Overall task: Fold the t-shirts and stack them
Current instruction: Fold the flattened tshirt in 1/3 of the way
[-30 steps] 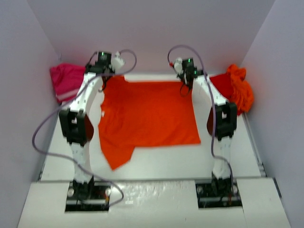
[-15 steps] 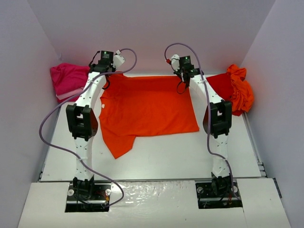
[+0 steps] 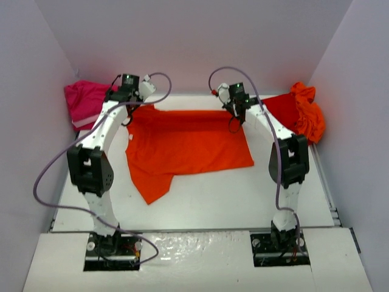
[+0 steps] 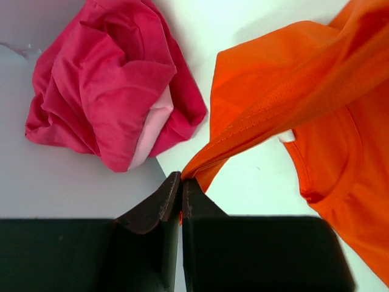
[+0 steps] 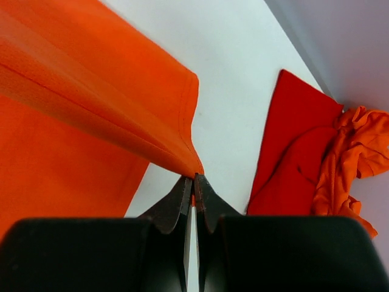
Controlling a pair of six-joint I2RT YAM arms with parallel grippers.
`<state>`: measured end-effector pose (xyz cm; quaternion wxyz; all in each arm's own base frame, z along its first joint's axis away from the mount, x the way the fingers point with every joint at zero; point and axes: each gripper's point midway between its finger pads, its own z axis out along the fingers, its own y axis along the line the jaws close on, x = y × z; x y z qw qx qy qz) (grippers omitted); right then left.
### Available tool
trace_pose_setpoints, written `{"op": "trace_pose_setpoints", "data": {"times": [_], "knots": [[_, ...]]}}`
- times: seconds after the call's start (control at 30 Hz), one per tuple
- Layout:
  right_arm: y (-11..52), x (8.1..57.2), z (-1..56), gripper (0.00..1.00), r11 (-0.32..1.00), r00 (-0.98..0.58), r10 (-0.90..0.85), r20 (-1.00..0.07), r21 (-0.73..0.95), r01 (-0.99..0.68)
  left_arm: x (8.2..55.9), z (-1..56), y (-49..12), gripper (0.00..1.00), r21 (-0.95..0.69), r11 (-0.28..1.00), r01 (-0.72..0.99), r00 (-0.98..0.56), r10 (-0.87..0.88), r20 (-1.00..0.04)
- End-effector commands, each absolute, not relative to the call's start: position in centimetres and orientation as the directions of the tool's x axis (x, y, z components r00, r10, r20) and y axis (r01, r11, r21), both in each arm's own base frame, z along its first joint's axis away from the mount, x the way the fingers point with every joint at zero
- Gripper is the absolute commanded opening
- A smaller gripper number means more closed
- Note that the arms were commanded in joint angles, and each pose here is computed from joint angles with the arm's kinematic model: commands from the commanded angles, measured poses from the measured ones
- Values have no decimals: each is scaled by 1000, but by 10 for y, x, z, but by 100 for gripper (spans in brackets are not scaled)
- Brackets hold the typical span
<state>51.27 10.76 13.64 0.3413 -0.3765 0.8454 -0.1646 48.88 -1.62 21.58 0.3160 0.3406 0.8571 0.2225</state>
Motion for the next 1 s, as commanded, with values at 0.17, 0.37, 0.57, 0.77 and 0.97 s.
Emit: {"op": "trace_pose_setpoints", "data": {"times": [0.17, 0.37, 0.57, 0.77, 0.97], "knots": [[125, 439, 141, 55, 518, -379, -853, -360, -488, -703, 371, 198, -65, 3, 292, 602, 743, -529, 796, -294], [121, 436, 143, 65, 525, -385, -848, -364, -473, -708, 354, 210, -73, 49, 286, 608, 740, -501, 783, -370], [117, 444, 167, 53, 547, -375, -832, -408, -492, -677, 357, 223, -68, 47, 317, 612, 725, -491, 781, -386], [115, 474, 183, 0, 596, -398, -800, -449, -515, -616, 413, 231, -60, 0, 387, 678, 625, -521, 731, -440], [135, 526, 177, 0, 657, -425, -751, -506, -500, -565, 478, 199, -70, 0, 370, 723, 584, -568, 689, -450]]}}
